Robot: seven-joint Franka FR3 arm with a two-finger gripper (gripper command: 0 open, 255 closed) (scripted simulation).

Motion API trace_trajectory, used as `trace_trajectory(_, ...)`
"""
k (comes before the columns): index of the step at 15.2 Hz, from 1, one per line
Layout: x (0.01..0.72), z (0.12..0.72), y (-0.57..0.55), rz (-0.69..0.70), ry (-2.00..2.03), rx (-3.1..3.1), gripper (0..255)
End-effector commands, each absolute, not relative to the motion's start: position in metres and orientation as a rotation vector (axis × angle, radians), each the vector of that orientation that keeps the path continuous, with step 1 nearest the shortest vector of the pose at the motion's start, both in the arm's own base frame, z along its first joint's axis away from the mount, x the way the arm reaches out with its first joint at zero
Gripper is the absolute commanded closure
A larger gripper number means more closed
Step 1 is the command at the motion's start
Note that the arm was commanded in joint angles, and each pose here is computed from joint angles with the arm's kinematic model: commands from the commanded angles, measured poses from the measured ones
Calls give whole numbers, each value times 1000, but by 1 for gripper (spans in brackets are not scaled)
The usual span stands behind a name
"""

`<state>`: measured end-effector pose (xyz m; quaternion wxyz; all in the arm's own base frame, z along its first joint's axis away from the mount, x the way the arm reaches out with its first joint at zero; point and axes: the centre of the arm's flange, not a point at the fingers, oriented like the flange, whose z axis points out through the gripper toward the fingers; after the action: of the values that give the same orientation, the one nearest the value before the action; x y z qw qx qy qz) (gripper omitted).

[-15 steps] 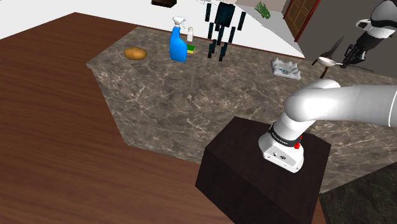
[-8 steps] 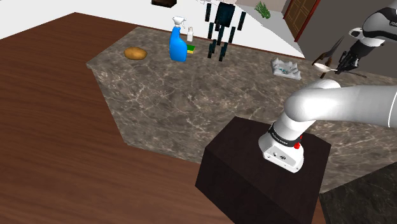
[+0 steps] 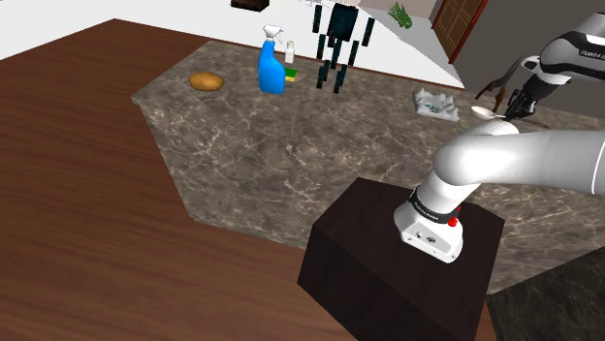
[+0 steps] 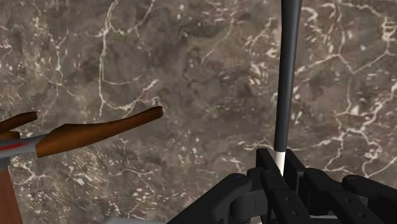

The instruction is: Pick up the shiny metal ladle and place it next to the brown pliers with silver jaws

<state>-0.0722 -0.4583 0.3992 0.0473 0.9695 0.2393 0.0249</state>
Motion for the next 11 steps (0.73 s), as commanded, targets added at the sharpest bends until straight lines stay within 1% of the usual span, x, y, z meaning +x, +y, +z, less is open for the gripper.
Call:
trace_trajectory(1, -73, 389, -459, 76, 730, 2957, 255)
trace_trajectory(8, -73, 350, -459, 76, 730, 2957, 255)
trace_trajectory(11, -73, 350, -458, 76, 730, 2957, 255)
